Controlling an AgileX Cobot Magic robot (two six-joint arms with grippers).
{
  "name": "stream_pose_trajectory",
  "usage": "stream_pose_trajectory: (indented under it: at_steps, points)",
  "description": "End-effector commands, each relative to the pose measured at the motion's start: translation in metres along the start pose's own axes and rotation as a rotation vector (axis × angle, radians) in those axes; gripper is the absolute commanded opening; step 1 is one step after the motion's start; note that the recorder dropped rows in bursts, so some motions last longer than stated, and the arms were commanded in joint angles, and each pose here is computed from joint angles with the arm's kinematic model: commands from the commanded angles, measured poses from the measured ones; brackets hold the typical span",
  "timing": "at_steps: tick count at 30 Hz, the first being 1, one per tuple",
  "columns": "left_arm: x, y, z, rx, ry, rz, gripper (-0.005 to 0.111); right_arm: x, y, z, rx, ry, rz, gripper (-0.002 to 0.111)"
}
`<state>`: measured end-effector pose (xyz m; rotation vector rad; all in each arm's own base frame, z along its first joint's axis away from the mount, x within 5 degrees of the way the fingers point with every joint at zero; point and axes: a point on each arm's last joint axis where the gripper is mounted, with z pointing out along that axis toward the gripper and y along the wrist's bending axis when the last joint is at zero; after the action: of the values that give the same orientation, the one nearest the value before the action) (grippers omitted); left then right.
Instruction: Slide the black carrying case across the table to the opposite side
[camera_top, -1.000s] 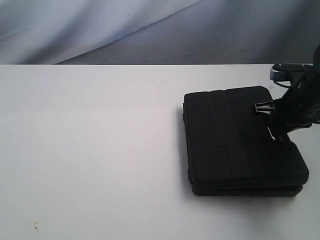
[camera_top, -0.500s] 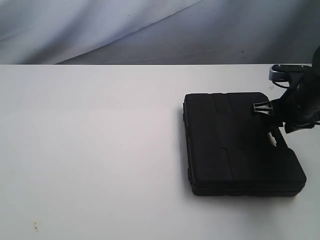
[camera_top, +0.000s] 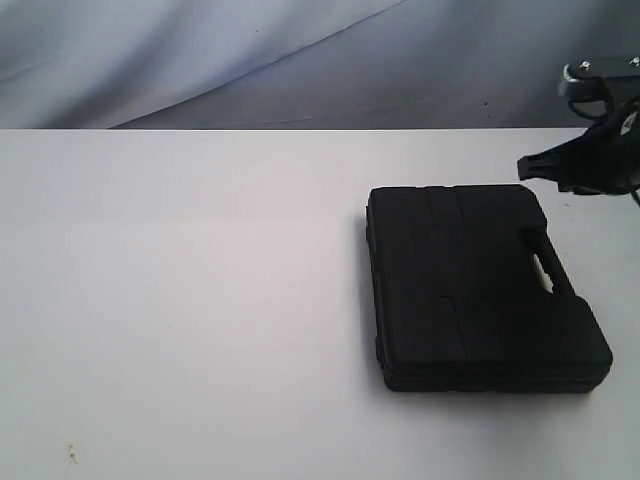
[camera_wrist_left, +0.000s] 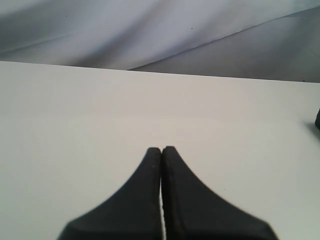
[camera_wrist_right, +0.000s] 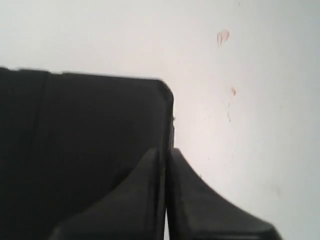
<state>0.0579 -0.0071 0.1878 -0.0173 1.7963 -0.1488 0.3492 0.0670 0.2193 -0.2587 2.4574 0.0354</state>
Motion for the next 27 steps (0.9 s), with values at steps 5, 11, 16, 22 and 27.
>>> stream_pose_trajectory:
  at_steps: [5,11,16,22,27]
  points:
    - [0.001,0.0,0.0,-0.003,-0.002,-0.002,0.0,0.004,0.002,-0.071,0.003,-0.473,-0.125,0.0]
    - [0.001,0.0,0.0,-0.003,-0.002,-0.002,0.0,0.016,0.002,-0.139,0.046,-0.783,-0.203,0.0]
    - [0.001,0.0,0.0,-0.003,-0.002,-0.002,0.0,0.038,-0.001,-0.224,0.176,-1.01,-0.35,0.0]
    - [0.001,0.0,0.0,-0.003,-0.002,-0.002,0.0,0.085,-0.004,-0.277,0.193,-0.991,-0.346,0.0]
    - [0.001,0.0,0.0,-0.003,-0.002,-0.002,0.0,0.13,-0.005,-0.322,0.209,-1.079,-0.318,0.0]
